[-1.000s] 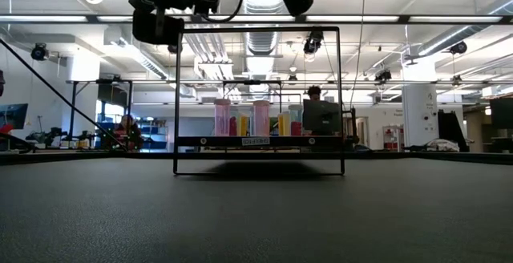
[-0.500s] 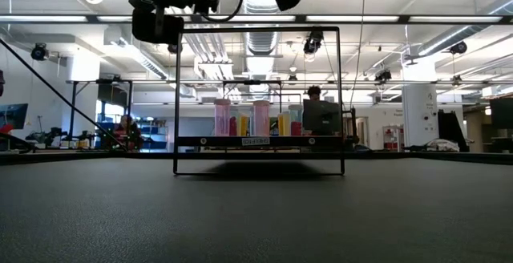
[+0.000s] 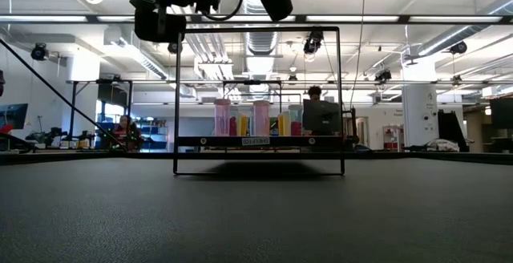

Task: Pick and place medicine bottles onto shelf by color
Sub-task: Put the pink medicine bottle on the shelf aligned with the other pink medicine bottles

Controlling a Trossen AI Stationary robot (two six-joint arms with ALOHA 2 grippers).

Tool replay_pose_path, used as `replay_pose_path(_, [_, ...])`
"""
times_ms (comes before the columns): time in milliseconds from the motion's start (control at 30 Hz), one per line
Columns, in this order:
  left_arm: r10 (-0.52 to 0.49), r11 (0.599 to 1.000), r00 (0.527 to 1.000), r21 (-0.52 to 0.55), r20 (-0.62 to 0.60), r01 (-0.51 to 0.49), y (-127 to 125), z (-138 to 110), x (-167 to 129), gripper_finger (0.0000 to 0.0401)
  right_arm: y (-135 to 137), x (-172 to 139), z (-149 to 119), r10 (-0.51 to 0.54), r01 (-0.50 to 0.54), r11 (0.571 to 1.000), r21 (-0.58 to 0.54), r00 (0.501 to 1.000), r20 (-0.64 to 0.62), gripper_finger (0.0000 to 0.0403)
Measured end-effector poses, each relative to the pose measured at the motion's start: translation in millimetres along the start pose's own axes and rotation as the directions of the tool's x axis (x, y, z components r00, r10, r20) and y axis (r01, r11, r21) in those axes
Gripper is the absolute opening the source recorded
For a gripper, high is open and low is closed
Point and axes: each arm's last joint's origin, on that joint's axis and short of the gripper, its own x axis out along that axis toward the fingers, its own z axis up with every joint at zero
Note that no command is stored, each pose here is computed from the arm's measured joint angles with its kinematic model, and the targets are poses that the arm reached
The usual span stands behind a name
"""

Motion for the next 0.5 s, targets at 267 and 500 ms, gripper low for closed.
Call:
replay_pose_path(267, [0.004, 1.0, 1.0, -0.004, 0.01, -0.004, 0.6, 0.8, -1.4, 0.0106, 0.9, -0.5, 0.7, 0.008, -0.008, 0.999, 0.035, 1.0, 0.0, 0.0111])
replay_pose_path(500, [-0.005, 1.0, 1.0, 0.02, 0.017, 0.005, -1.1, 2.1, -1.5, 0.0106, 1.4, -0.5, 0.4, 0.012, -0.011, 0.999, 0.052, 1.0, -0.007, 0.0094])
